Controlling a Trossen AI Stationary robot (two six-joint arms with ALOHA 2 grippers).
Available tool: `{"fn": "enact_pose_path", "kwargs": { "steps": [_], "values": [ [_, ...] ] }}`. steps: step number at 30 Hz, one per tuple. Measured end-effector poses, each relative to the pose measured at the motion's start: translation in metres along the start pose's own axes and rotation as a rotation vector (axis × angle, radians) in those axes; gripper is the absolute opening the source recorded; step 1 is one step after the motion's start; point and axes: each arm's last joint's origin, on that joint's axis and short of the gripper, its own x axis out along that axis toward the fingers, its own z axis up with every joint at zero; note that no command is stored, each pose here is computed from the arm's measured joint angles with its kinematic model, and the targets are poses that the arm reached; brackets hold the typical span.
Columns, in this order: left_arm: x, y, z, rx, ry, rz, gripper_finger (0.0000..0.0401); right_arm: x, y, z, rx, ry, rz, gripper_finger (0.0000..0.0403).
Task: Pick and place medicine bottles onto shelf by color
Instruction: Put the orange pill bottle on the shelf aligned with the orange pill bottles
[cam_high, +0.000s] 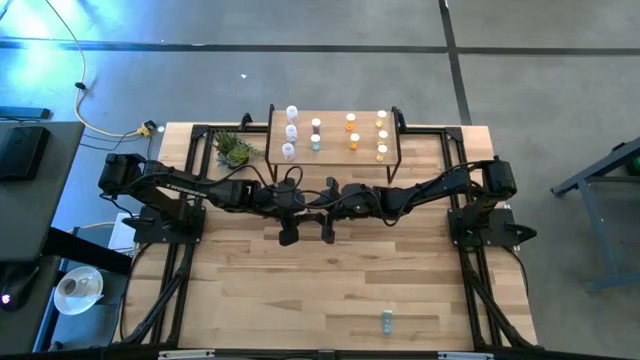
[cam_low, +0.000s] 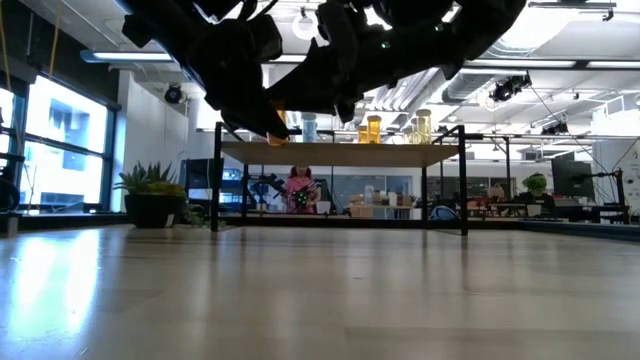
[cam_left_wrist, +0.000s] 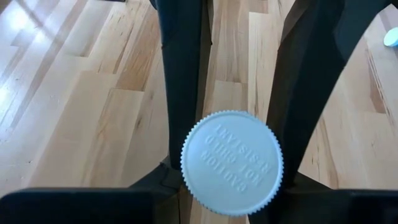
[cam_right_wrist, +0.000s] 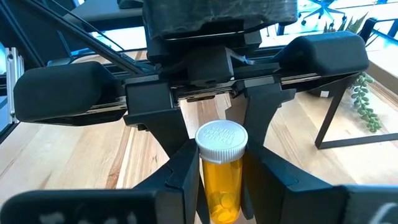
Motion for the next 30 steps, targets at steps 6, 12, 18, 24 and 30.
{"fn": "enact_pose_path", "kwargs": {
  "steps": [6,12,18,24,30],
  "values": [
    [0.0,0.0,0.0,0.023,0.0,0.003,0.013,0.0,0.0,-0.001,0.0,0.006,0.0,0.0094],
    [0.0,0.0,-0.001,0.066,0.012,0.007,0.0176,0.0,0.0,-0.002,-0.002,0.025,0.0,0.0094],
    [-0.001,0.001,-0.005,0.072,0.056,0.011,0.0185,-0.01,-0.001,0.005,-0.007,0.042,-0.05,0.0094],
    [-0.003,0.001,-0.006,0.073,0.068,0.011,0.0185,-0.025,-0.002,0.018,-0.025,0.046,-0.109,0.0094],
    [-0.006,0.001,-0.005,0.073,0.065,0.008,0.0185,-0.048,-0.004,0.039,-0.076,0.019,-0.17,0.0094]
  ]
}}
